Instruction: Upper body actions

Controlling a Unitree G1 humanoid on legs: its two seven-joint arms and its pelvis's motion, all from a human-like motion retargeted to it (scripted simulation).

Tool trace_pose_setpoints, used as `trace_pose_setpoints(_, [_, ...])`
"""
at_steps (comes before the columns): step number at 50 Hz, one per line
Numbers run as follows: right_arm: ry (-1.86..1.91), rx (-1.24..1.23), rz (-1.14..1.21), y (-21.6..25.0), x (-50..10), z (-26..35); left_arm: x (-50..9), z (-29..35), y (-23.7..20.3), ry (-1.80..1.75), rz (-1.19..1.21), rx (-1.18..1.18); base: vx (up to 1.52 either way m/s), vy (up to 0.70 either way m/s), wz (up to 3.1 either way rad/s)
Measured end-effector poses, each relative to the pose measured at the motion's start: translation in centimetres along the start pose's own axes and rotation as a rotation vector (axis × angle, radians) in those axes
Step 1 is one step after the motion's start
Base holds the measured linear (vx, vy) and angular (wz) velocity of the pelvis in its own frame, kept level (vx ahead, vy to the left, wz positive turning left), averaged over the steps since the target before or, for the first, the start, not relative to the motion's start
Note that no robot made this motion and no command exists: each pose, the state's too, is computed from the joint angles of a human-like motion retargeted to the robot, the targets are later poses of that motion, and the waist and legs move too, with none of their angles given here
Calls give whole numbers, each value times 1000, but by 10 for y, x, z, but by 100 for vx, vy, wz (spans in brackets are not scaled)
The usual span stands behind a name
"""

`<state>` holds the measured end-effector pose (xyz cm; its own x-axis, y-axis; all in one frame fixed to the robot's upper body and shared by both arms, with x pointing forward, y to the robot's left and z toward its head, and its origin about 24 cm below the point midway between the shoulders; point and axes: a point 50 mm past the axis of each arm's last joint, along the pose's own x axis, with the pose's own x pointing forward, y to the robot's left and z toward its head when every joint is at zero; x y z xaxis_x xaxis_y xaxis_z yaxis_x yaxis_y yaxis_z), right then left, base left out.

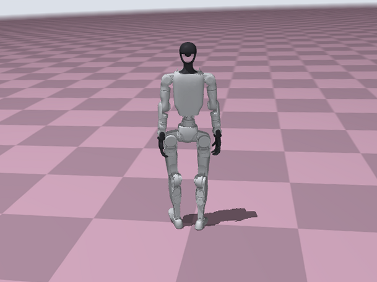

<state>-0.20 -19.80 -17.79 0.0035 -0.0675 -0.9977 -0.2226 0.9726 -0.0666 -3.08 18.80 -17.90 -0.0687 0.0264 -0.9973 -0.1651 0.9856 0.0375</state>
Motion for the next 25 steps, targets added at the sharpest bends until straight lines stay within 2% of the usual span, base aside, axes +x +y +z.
trace_pose_setpoints(25, [3, -4, -3, -1, 0, 0, 0, 1, 0, 0, 1, 2, 0, 0, 0])
